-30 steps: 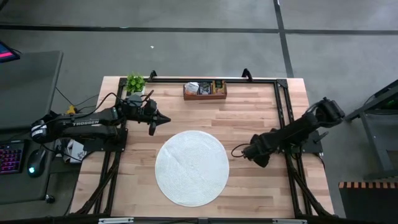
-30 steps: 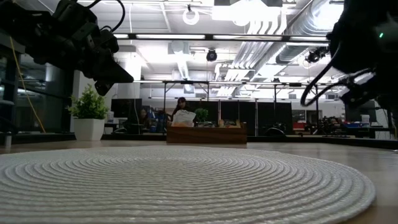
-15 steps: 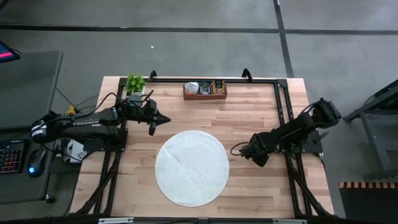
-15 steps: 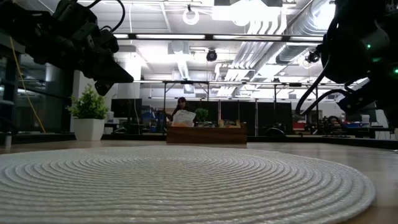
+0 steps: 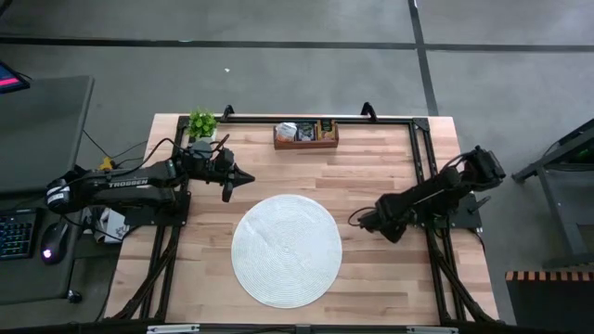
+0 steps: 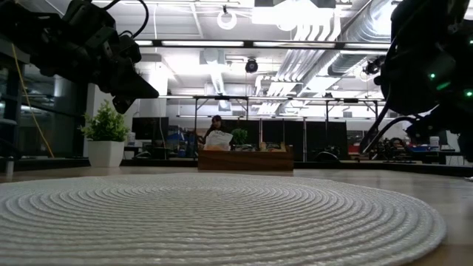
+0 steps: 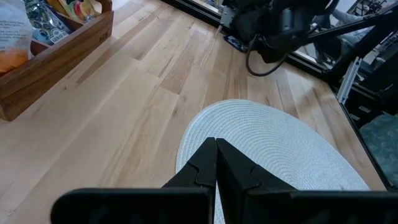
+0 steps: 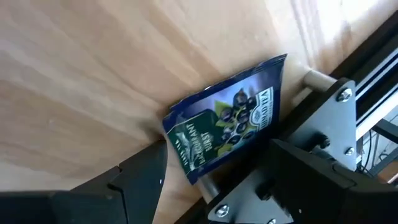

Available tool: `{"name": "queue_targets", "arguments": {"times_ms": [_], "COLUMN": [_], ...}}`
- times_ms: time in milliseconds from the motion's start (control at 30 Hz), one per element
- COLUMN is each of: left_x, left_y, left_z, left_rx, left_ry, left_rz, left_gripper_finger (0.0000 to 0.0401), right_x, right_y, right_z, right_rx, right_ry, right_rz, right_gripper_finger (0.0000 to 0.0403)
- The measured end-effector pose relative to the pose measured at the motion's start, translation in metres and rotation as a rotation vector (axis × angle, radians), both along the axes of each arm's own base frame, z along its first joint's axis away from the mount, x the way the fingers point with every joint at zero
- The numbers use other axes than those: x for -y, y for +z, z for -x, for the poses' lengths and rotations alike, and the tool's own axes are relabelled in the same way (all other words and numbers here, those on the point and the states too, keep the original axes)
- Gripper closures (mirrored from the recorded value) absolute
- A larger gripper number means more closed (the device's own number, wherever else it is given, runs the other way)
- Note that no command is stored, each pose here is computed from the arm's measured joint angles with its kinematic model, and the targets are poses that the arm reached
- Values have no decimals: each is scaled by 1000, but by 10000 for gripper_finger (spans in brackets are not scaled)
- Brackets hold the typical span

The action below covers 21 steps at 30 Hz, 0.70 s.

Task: Pick & Place Tea
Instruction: Put the blue tea bag into the middle section of the wooden organizer

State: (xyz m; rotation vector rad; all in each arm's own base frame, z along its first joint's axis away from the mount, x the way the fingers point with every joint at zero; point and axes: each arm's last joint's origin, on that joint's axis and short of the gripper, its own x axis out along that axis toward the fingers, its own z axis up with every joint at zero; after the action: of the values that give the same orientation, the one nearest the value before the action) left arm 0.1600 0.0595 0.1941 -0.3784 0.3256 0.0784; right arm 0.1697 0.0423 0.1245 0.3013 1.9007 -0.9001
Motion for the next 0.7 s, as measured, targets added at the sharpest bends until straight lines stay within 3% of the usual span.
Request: {"name": "queue_targets", "arguments": {"times_ms": [200,700], "left_x": [0,0], "left_y": [0,0], "left_z": [0,0], "left_rx": [0,0], "left_ry": [0,0], "left_rz": [0,0], "left_gripper_finger": [401,401], "right_x": [6,16], "right_y": [-2,-12], "right_z": [-4,-3], "right_rx": [27,78], "right_ry": [-12,-79], "right_rz": [-17,-116], "right_gripper_finger": [141,243]}}
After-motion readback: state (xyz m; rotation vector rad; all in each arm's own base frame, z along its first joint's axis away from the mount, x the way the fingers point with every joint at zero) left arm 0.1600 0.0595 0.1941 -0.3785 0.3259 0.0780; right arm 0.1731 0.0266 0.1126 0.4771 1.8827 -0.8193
